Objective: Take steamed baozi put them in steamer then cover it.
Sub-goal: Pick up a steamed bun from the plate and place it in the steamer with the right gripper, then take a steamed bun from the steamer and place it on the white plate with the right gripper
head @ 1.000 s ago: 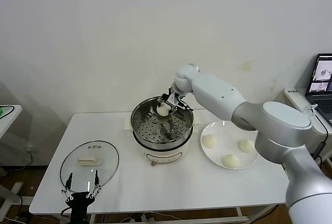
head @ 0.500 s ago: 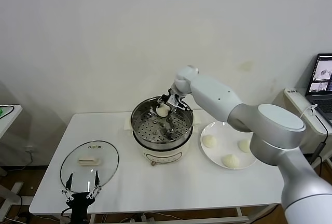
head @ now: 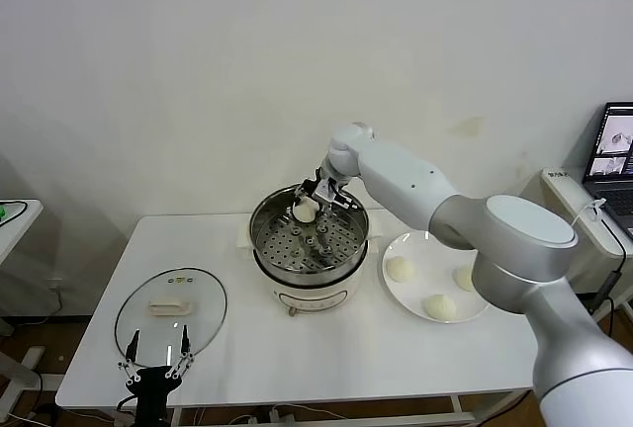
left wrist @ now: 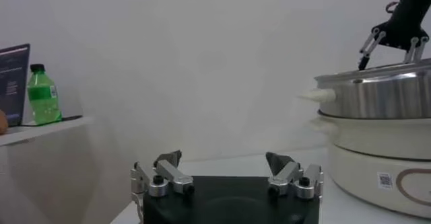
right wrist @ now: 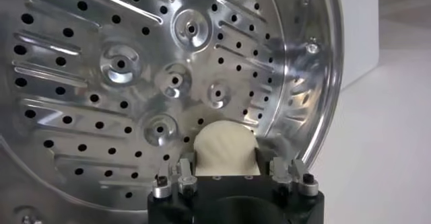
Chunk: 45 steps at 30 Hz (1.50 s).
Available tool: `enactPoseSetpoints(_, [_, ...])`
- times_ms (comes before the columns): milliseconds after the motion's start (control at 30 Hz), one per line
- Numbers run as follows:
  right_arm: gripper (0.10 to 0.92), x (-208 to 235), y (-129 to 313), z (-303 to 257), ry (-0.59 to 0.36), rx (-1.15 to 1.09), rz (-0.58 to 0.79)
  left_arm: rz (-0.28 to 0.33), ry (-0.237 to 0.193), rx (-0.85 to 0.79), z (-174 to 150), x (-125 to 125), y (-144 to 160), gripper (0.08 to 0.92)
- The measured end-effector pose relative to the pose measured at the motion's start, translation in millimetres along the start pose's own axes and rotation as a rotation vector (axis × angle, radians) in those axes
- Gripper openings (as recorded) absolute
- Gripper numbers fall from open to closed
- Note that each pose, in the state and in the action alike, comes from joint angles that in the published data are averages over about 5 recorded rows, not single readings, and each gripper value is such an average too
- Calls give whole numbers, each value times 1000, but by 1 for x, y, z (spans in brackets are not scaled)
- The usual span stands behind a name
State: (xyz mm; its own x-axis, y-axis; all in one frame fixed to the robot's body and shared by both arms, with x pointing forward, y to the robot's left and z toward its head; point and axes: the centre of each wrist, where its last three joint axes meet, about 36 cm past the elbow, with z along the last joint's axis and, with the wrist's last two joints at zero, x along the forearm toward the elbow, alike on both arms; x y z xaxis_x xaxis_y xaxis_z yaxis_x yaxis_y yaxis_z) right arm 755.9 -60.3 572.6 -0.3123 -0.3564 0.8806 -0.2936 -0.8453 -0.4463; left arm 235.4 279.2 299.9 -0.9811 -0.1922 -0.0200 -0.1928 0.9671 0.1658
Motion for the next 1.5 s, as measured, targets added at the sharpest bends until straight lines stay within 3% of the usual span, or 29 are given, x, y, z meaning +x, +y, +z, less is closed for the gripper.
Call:
enactPoseSetpoints(367, [811, 8, 4, 5, -2, -12, 31, 1, 1, 0, 0, 1, 0, 823])
enactPoseSetpoints(600, [823, 37, -4, 9, 8, -43, 70, 4, 3, 1, 1, 1, -3, 823])
enactPoseSetpoints(900, [823, 119, -6, 20, 82, -174, 84, 23, 1, -2, 0, -1, -4, 823])
enactPoseSetpoints(1167, [823, 161, 62, 35, 151, -387, -7, 48, -8, -6, -3, -3, -6, 823])
enactPoseSetpoints(1500, [823, 158, 174, 32, 147, -677, -107, 64, -13, -11, -5, -3, -11, 823])
